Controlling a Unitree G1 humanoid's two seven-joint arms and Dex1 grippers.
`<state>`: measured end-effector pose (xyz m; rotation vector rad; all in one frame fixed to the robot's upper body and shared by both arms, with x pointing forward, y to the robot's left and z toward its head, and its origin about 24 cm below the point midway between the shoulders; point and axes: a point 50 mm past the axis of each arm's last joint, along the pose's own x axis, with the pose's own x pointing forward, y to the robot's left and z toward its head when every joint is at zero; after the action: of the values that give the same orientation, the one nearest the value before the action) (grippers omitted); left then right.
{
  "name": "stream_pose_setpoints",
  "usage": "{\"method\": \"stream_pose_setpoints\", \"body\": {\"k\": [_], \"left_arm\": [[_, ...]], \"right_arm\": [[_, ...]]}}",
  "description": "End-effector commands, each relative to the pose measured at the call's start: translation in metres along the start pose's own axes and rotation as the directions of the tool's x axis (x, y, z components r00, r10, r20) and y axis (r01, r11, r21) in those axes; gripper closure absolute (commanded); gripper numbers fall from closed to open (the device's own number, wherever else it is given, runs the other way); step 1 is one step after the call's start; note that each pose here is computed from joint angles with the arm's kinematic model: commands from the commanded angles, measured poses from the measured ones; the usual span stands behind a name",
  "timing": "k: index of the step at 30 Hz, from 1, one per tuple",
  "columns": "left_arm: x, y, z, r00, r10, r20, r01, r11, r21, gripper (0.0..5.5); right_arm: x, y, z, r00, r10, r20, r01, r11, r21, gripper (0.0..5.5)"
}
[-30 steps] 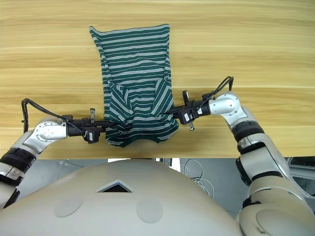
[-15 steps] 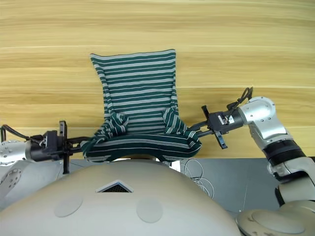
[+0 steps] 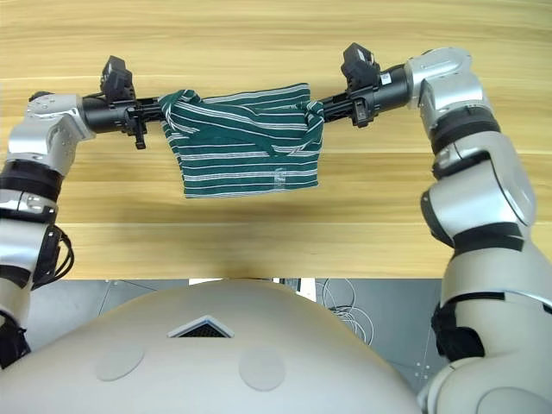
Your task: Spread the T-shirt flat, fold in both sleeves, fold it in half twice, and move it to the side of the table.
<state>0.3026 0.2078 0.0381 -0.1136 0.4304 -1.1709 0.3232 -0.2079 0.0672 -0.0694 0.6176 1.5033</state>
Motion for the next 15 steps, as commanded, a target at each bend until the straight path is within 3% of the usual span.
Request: {"method": "stream_pose_setpoints", "body": {"k": [1,3,4,10,15], "left_arm": [[0.007,0.008,-0.025,0.992,0.091,-0.085,-0.092,0.996,-0.012,5.50],[0.008,0.007,-0.036,0.990,0.094,-0.103,-0.096,0.995,-0.014,5.50],[0.006,0.006,-0.039,0.990,0.099,-0.100,-0.102,0.995,-0.019,5.50],[-0.009,0.005,-0.042,0.993,0.106,0.046,-0.103,0.993,-0.053,4.46],[-0.016,0.007,-0.035,0.966,0.165,0.200,-0.148,0.984,-0.099,3.52]], "right_arm": [[0.014,-0.012,-0.005,0.986,-0.163,-0.020,0.163,0.987,0.001,5.47],[0.015,-0.015,-0.009,0.971,-0.241,0.001,0.241,0.970,0.039,5.47],[0.014,-0.016,-0.011,0.964,-0.266,0.012,0.264,0.963,0.057,5.11],[0.008,-0.022,-0.015,0.899,-0.428,0.095,0.413,0.899,0.149,4.10],[0.008,-0.026,-0.025,0.841,-0.535,0.082,0.515,0.838,0.180,3.11]]}}
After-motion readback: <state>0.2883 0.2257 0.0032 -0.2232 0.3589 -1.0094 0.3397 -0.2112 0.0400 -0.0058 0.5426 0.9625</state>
